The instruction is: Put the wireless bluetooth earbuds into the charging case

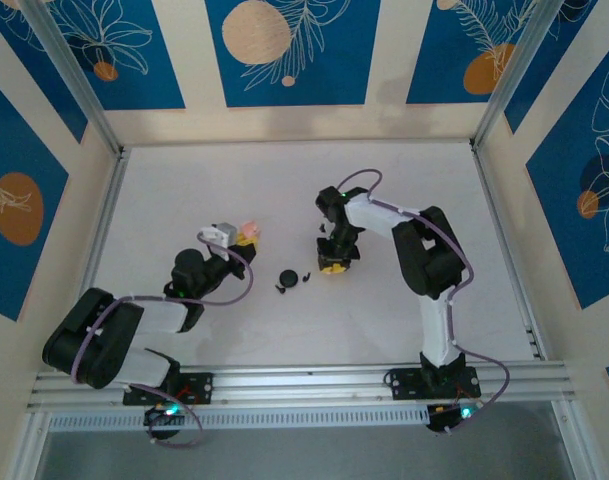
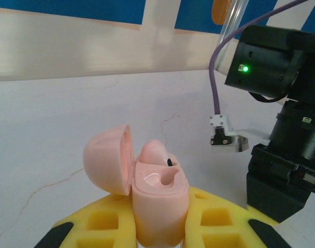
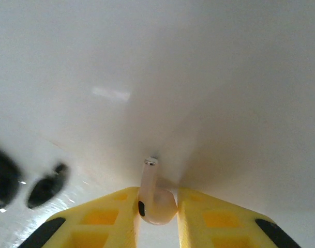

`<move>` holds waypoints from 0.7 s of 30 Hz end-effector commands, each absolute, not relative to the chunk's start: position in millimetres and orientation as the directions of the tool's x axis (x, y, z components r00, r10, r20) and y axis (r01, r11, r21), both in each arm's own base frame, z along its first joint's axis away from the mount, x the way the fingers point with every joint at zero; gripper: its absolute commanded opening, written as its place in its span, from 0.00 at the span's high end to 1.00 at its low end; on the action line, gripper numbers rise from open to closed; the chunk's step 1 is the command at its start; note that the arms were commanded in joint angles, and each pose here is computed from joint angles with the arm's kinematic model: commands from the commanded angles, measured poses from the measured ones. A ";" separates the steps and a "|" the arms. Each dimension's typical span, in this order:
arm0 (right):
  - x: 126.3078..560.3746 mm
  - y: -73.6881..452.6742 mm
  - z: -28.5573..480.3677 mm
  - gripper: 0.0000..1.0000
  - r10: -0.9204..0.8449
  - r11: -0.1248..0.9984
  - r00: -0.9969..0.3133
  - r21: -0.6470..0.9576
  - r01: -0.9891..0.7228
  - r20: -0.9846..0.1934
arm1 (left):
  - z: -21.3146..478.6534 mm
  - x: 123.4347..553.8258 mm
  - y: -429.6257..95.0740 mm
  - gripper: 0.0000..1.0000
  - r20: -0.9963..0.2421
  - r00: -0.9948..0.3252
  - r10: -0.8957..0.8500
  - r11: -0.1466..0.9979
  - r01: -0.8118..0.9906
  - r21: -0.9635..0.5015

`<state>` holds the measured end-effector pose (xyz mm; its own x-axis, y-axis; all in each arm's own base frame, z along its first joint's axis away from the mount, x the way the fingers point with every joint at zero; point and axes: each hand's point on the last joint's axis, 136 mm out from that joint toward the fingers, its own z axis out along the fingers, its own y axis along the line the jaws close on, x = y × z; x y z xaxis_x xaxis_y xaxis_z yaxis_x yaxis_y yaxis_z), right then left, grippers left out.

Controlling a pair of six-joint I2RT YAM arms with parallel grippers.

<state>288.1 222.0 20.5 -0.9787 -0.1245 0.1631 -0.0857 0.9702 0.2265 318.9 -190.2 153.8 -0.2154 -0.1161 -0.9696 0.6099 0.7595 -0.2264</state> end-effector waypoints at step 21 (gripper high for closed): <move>265.5 189.6 77.5 0.52 -0.058 0.953 -0.992 0.304 -0.021 0.114 | 170.6 324.4 -204.7 0.89 -0.979 -0.176 -0.102 0.708 0.678 -0.195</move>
